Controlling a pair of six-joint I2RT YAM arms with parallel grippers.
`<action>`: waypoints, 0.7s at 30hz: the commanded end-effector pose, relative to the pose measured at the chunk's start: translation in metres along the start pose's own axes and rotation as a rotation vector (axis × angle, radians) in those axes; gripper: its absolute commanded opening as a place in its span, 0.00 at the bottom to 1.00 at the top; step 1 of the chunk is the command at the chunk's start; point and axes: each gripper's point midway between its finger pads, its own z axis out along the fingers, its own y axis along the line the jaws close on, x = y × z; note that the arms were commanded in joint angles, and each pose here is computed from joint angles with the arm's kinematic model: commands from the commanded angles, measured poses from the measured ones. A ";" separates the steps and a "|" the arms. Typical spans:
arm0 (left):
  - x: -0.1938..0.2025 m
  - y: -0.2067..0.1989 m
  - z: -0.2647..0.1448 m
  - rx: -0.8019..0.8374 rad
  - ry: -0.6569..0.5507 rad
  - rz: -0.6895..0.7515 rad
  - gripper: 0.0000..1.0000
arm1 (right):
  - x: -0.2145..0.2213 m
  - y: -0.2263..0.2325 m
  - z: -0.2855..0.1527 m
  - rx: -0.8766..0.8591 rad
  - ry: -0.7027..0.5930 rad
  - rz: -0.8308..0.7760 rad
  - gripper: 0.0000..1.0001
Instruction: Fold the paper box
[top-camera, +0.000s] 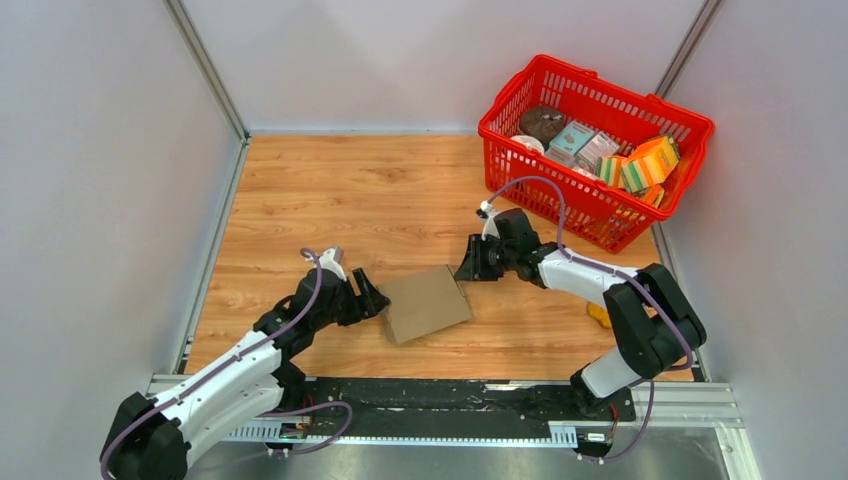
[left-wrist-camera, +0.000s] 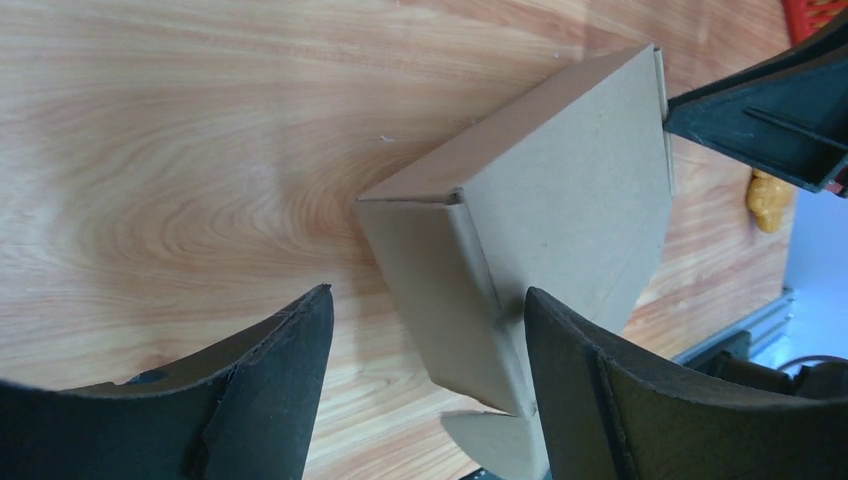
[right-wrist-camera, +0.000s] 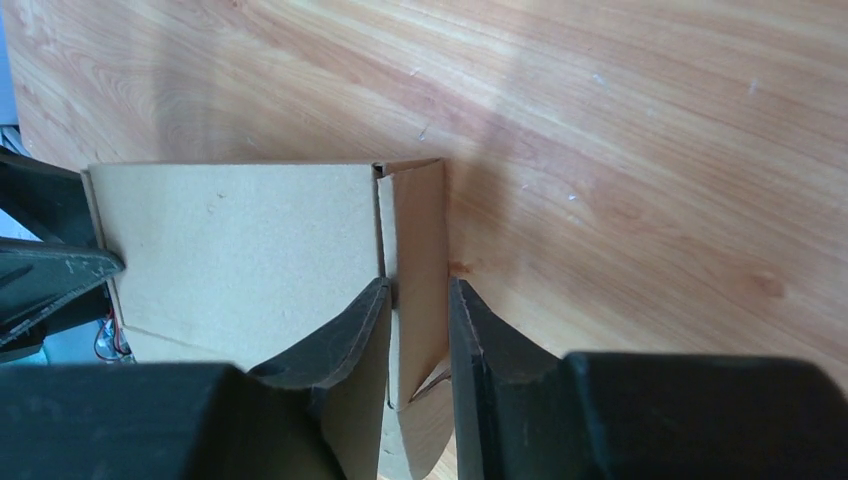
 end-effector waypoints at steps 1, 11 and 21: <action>-0.004 -0.024 0.004 0.125 -0.015 -0.067 0.78 | -0.001 -0.016 0.001 0.013 -0.026 0.025 0.29; 0.000 -0.041 0.016 0.227 0.008 -0.152 0.79 | 0.005 -0.020 0.007 -0.004 -0.004 0.070 0.29; 0.000 -0.048 0.022 0.269 0.008 -0.254 0.77 | 0.000 -0.021 0.012 -0.014 -0.025 0.079 0.29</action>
